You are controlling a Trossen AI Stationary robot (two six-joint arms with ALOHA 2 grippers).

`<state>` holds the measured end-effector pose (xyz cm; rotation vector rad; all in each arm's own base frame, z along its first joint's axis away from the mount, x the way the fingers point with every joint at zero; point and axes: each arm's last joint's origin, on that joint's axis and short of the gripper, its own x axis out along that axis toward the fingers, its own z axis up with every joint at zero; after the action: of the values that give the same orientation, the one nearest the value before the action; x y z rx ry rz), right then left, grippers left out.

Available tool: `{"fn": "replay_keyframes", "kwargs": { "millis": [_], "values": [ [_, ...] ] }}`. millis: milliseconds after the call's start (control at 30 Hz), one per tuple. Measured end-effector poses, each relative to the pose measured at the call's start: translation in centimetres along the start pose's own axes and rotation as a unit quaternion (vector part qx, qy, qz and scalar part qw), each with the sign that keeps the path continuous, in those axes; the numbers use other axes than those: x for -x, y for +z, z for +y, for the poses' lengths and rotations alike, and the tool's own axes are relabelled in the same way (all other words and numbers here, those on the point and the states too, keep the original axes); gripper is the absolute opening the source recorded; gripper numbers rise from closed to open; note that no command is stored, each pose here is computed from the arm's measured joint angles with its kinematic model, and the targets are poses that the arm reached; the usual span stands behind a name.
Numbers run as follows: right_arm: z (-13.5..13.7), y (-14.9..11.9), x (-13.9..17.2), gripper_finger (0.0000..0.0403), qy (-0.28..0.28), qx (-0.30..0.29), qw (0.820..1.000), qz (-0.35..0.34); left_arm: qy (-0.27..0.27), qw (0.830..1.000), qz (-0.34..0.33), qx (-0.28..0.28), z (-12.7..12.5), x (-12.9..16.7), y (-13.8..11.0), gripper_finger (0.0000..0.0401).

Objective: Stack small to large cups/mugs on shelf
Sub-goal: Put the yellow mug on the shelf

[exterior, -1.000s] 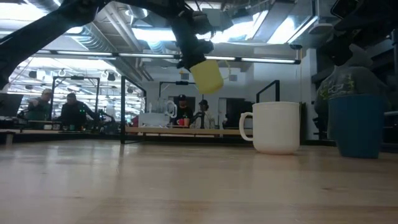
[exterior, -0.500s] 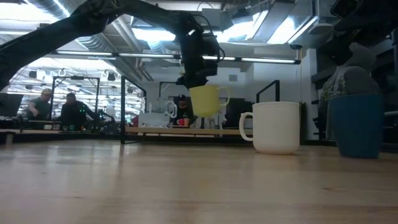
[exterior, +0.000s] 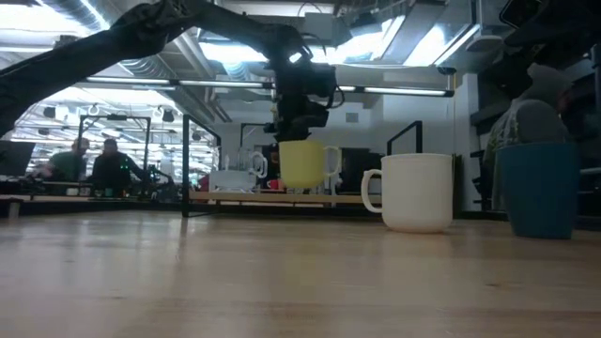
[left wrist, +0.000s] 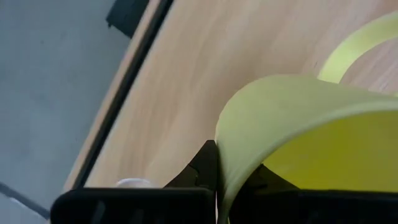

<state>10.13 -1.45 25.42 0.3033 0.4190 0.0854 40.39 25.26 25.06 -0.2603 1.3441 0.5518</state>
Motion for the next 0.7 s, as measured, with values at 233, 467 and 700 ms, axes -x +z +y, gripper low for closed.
{"fn": "replay_keyframes", "kwargs": {
  "millis": [233, 467, 700],
  "values": [
    [0.0, 0.0, 0.0, 0.0282, 0.000, 0.000, 1.000, 0.000, 0.001, 1.000, 0.003, -0.004, -0.3, 0.2, -0.1, 0.0004],
    [0.0, 0.0, 0.0, 0.0282, 0.000, 0.000, 1.000, 0.000, 0.000, 1.000, 0.014, -0.012, -0.8, -0.6, -0.1, 0.0004],
    [0.0, 0.0, 0.0, 0.0282, 0.000, 0.000, 1.000, 0.000, -0.002, 1.000, 0.018, -0.012, -0.9, -0.8, -0.1, 0.0004]
  ]
}}
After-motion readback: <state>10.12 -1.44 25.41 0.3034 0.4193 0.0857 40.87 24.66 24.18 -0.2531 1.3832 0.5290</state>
